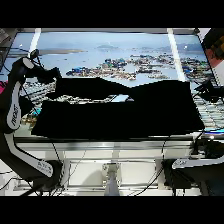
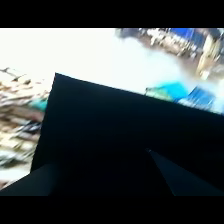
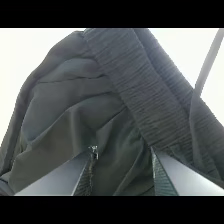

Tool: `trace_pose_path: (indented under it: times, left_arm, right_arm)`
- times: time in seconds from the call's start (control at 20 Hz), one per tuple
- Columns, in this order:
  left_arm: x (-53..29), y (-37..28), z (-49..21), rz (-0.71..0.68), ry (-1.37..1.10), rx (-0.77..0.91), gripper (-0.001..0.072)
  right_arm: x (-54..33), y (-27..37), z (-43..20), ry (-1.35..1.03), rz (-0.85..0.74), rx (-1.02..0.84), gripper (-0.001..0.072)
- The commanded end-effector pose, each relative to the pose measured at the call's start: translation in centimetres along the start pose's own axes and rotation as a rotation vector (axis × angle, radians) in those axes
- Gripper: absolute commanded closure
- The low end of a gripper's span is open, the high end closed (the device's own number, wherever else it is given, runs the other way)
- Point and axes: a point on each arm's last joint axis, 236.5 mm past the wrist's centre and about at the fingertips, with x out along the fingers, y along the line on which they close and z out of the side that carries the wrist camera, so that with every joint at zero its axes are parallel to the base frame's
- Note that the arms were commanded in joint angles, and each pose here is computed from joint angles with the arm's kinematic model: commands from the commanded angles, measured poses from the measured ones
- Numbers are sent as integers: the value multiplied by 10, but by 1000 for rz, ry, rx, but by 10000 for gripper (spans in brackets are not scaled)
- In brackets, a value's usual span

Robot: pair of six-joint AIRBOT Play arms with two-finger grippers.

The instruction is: Fold the clothes and pants, and hang the long-sleeved shirts on hangers.

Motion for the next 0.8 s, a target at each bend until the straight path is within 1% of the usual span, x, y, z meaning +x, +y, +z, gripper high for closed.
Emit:
trace_pose_path:
  times: [0.0, 0.3, 0.45, 0.75]
  left_arm:
    - [20, 4, 19, -94, -71, -136, 228]
    - [22, 26, 40, -39, -166, -123, 230]
    - [23, 40, 38, 25, -158, -61, 230]
    - [36, 42, 21, 23, -96, -71, 231]
  right_arm:
    - [0, 2, -8, 36, 8, -1, 309]
    - [0, 4, -14, 61, 14, 0, 309]
    - [-1, 5, -17, 74, 17, 0, 309]
    - [-1, 8, -17, 72, 31, 6, 309]
